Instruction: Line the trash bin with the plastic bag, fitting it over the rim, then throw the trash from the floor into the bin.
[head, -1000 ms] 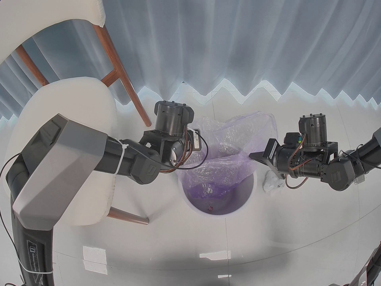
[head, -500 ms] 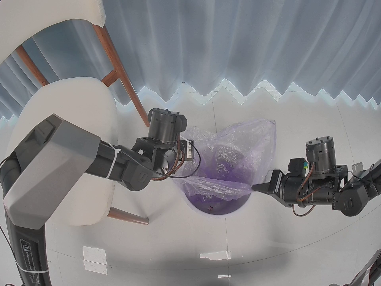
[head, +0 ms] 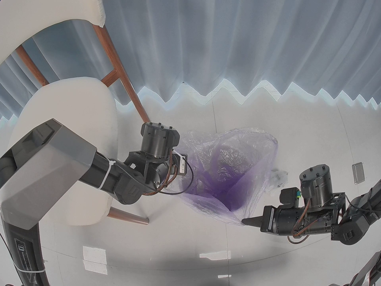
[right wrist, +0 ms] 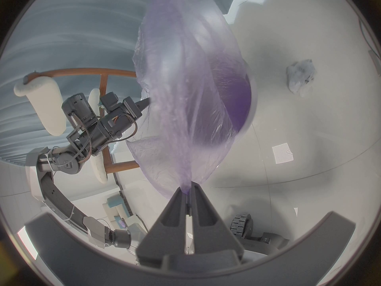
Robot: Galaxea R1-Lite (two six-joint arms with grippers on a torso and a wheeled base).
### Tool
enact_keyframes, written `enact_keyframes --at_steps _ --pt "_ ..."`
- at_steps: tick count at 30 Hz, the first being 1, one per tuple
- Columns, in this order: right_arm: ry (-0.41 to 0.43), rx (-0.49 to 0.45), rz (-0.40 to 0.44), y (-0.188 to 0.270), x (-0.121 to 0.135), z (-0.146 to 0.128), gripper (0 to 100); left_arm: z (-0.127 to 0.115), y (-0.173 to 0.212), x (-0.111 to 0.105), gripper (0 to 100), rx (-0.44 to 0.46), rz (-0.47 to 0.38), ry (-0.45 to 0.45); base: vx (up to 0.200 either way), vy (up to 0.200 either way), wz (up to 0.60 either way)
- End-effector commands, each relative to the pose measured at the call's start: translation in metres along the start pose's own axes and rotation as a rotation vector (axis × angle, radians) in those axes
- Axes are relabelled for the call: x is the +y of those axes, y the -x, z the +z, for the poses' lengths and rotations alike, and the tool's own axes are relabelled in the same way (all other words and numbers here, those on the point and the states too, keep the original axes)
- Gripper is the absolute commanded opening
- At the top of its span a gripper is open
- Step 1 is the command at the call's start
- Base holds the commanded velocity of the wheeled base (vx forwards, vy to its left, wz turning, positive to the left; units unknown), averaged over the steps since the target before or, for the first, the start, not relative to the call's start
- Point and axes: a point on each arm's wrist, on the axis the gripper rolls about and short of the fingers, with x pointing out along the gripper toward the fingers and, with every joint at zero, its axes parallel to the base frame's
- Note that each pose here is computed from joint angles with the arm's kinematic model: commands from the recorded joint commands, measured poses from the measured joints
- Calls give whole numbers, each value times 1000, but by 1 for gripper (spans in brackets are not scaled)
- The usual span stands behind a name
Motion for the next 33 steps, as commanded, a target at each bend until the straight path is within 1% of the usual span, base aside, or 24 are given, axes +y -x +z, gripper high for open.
enact_keyframes --at_steps 1,2,3,5,6,8,10,11,12,14,15,16,20,23,26,30,33 --pt "-2 54 -37 -16 -10 -12 0 -10 5 -1 0 30 -4 -16 0 0 0" --pt "-2 54 -37 -16 -10 -12 0 -10 5 -1 0 30 -4 -16 0 0 0" --pt "7 58 -55 -20 -14 -15 0 -12 7 -1 0 36 -5 -21 0 0 0" --pt "43 69 -78 -26 -20 -20 0 -17 9 1 0 47 -5 -25 0 0 0" --pt "48 72 -82 -26 -22 -21 0 -17 9 1 0 47 -5 -25 0 0 0" --pt "123 88 -99 -32 -31 -28 0 -22 10 2 0 63 -10 -31 0 0 0" --pt "153 92 -99 -35 -35 -31 0 -23 10 3 0 68 -13 -35 0 0 0" --pt "183 94 -97 -38 -40 -35 0 -24 10 4 0 72 -16 -46 0 0 0" --pt "183 94 -97 -38 -40 -35 0 -24 10 4 0 72 -16 -46 0 0 0" --pt "243 98 -103 -45 -49 -41 0 -24 10 4 0 54 -25 -62 0 0 0" --pt "249 99 -105 -46 -50 -42 0 -24 10 4 0 53 -25 -63 0 0 0" --pt "288 107 -122 -51 -56 -46 0 -26 10 5 0 47 -30 -76 0 0 0" --pt "346 90 -145 -61 -65 -49 0 -30 10 10 0 52 -56 -95 0 0 0" --pt "357 82 -145 -64 -67 -51 0 -29 9 13 0 50 -53 -92 0 0 0" --pt "362 92 -154 -68 -74 -56 0 -29 6 20 0 51 -35 -96 0 0 0" --pt "364 76 -191 -73 -80 -57 0 -27 2 30 0 47 -17 -122 0 0 0" --pt "379 59 -187 -77 -80 -58 0 -25 2 32 0 29 -31 -129 0 0 0"
